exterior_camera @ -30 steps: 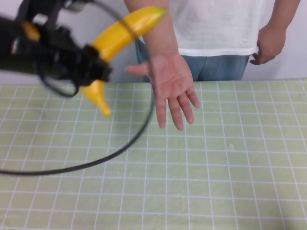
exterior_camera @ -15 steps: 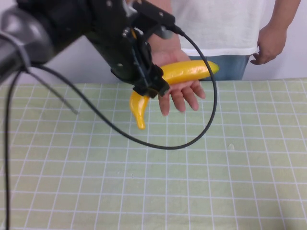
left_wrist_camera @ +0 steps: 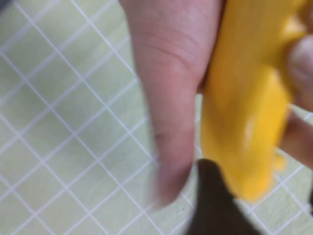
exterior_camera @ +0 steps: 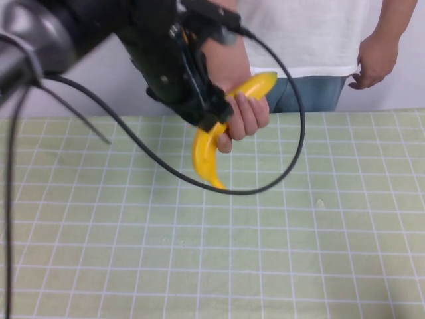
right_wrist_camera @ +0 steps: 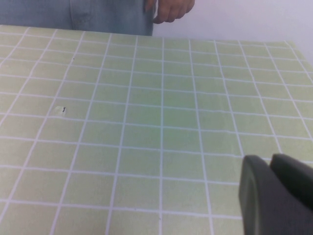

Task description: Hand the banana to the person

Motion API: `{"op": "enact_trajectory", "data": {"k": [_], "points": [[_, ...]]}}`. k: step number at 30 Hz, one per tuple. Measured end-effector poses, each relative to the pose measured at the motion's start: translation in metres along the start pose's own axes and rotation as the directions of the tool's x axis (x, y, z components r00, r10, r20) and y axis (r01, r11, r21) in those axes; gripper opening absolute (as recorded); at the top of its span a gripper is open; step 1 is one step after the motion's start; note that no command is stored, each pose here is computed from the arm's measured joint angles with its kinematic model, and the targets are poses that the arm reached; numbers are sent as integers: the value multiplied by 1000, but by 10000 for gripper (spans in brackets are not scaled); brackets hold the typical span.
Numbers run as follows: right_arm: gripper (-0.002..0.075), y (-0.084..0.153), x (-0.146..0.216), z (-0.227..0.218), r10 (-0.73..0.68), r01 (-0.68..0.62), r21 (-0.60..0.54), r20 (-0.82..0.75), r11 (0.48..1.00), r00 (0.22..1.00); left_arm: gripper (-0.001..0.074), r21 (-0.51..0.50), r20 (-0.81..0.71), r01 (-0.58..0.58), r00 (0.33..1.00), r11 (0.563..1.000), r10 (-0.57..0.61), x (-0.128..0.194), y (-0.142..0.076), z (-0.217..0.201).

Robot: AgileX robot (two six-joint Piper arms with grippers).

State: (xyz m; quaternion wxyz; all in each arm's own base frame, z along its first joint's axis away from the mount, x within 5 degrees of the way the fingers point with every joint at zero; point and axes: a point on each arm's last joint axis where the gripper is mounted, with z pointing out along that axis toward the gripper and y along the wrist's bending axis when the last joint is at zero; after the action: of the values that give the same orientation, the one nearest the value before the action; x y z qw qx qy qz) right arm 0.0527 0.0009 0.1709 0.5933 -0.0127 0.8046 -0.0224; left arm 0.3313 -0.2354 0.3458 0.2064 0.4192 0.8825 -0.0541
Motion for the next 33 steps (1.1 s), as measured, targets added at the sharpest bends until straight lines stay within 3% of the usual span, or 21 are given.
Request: {"op": "enact_trajectory", "data": {"k": [6,9,18,26,33], "points": [[-7,0,0,0,0,0,0,0,1000,1000,68,-51,135,32,991,998,-24,11,-4,-68],[-7,0,0,0,0,0,0,0,1000,1000,19,-69,185,35,982,997,-22,29,-10,-102],[-8,0,0,0,0,0,0,0,1000,1000,-1,-75,153,163,977,984,-150,123,-33,-126],[-8,0,0,0,0,0,0,0,1000,1000,-1,-9,323,315,899,949,-295,218,-62,-104],[-7,0,0,0,0,0,0,0,1000,1000,-1,44,409,410,825,911,-391,258,-73,-96]]}}
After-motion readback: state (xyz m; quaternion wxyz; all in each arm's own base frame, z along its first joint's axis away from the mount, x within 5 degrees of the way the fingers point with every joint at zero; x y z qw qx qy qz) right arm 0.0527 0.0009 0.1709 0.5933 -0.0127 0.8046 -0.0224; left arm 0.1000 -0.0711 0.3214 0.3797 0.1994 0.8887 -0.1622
